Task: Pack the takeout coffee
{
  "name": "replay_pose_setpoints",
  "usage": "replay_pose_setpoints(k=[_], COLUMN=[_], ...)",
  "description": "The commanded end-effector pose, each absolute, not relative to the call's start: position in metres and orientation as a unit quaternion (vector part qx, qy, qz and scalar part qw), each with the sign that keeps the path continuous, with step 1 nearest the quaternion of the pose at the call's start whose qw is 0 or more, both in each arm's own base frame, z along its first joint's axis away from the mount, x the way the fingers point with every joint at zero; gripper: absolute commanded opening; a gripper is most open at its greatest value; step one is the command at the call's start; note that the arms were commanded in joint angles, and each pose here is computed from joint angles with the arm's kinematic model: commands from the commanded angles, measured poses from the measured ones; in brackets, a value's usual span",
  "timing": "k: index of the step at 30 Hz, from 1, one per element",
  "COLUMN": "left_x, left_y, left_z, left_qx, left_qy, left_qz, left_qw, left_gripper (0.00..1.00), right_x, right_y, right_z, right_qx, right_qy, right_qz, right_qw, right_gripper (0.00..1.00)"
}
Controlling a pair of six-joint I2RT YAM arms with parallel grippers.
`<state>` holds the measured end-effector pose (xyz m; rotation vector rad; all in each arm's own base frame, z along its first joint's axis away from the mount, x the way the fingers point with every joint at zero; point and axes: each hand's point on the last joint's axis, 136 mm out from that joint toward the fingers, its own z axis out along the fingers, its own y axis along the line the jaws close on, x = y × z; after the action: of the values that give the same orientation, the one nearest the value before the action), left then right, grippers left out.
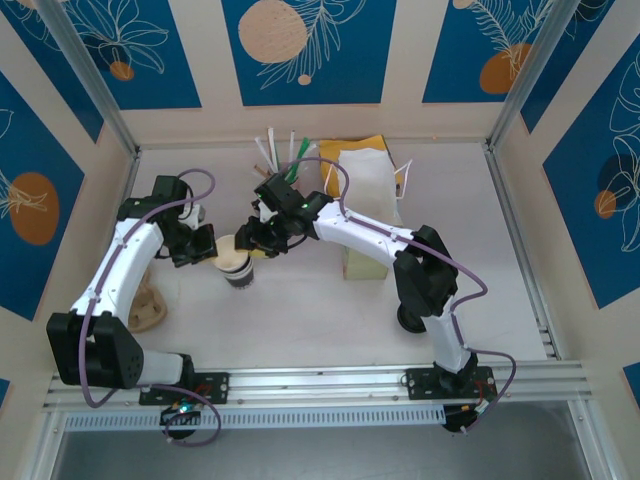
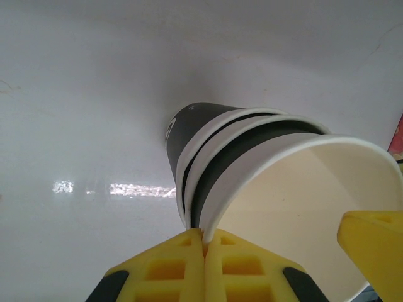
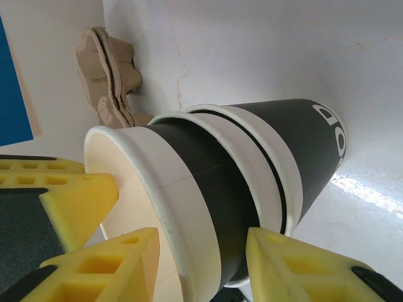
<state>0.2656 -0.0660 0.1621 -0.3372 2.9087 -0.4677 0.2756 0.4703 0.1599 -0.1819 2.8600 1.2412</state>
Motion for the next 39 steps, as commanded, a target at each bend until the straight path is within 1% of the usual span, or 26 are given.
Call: replay_pose_setpoints(k=[1, 5, 9, 19, 27, 35, 39], left_x=[0.262, 0.263, 0.264, 0.264, 0.258, 0.253, 0.252], left_y=[-0.066, -0.064, -0.061, -0.059, -0.057, -0.052, -0.050], left_z=[0.174, 0.181, 0.188, 0.210, 0.227, 0.258, 0.270], left_qx=[-0.109, -0.106, -0.105, -0.104, -0.105, -0.109, -0.111], left_qy=[0.977, 0.978, 0.978, 0.977, 0.975, 0.970, 0.968], left_qz=[-0.156, -0.150, -0.145, -0.142, -0.139, -0.132, -0.132], left_qw=[0.092, 0.096, 0.103, 0.121, 0.136, 0.170, 0.185], left_gripper=[0.03, 0.03, 0.03, 0.03, 0.03, 0.03, 0.03], right_x=[0.267, 0.271, 0.273, 0.279, 0.280, 0.281, 0.282], right_y=[0.469, 0.467, 0.465, 0.451, 0.431, 0.409, 0.395], right_z=[0.156, 0.167, 0.184, 0.239, 0.276, 0.304, 0.328], right_qx=[-0.067, -0.072, -0.084, -0.111, -0.123, -0.128, -0.136], right_qy=[0.917, 0.914, 0.910, 0.901, 0.895, 0.889, 0.881], right_qz=[0.394, 0.399, 0.404, 0.406, 0.399, 0.388, 0.380], right_qw=[-0.003, 0.010, 0.031, 0.102, 0.155, 0.206, 0.248], right_gripper=[0.42, 0.42, 0.45, 0.50, 0.52, 0.53, 0.58])
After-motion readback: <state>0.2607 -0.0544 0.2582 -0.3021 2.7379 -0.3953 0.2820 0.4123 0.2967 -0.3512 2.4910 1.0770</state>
